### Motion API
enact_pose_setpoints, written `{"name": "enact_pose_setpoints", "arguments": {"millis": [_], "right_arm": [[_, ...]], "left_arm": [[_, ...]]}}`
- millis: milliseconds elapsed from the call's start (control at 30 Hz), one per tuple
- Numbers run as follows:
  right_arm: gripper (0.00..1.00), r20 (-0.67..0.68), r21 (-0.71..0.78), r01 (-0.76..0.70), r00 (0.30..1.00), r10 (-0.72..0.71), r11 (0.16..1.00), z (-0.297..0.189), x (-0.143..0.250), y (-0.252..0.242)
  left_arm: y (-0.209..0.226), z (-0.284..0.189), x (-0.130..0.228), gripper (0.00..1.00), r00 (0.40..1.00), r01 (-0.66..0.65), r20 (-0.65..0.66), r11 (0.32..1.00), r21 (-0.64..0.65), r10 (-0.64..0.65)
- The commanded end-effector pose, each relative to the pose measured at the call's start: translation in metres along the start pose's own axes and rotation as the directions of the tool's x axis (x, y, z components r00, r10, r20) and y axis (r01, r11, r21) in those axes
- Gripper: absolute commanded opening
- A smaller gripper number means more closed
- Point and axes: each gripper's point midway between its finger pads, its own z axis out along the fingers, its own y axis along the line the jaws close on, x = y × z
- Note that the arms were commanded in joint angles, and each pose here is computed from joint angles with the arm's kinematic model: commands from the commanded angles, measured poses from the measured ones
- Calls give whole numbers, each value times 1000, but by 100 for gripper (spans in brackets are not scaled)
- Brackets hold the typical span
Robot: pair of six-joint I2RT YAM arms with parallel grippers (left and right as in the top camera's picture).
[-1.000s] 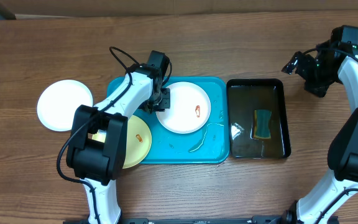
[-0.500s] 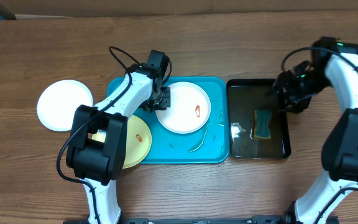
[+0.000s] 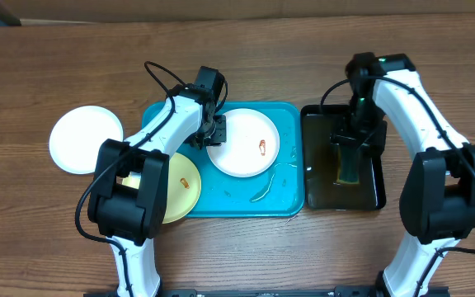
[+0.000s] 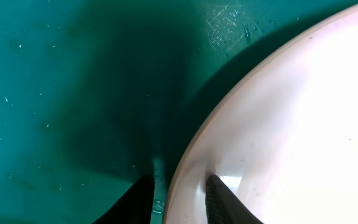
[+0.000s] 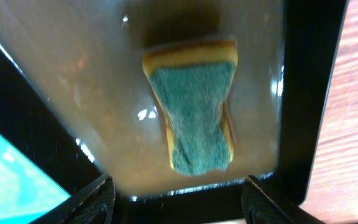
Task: Clean dirty plates on tray and stack at the side
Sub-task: 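Reach the right gripper into the basin and grasp the sponge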
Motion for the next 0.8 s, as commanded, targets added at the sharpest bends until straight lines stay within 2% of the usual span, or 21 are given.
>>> {"name": "enact_pose_setpoints", "arguments": {"millis": [0,500,567,600,633,667,767], "right_arm": [[67,67,62,-22,998,18,998,-1,-5,-8],[67,164,5,-17,986,16,1000,54,-27,2],[58,176,-1,-17,984,16,1000,55,-30,3],[46,182,-4,-16,983,17,1000,55,-31,4],[18,185,-6,-16,983,16,1000,54,-32,4],[5,183,-9,-15,983,16,1000,55,-31,5],[4,170,-34,-10,985,16,999,55,-29,9]], "left_arm": [[1,7,7,30,1000,5,-24,1000,-2,-5],[1,7,8,30,1000,5,-26,1000,-3,-5],[1,7,8,30,1000,5,-27,1000,-3,-5],[1,7,8,30,1000,5,-27,1000,-3,-5],[1,7,8,30,1000,5,-27,1000,-3,-5],[1,7,8,30,1000,5,-27,1000,-3,-5],[1,7,8,30,1000,5,-27,1000,-3,-5]]}}
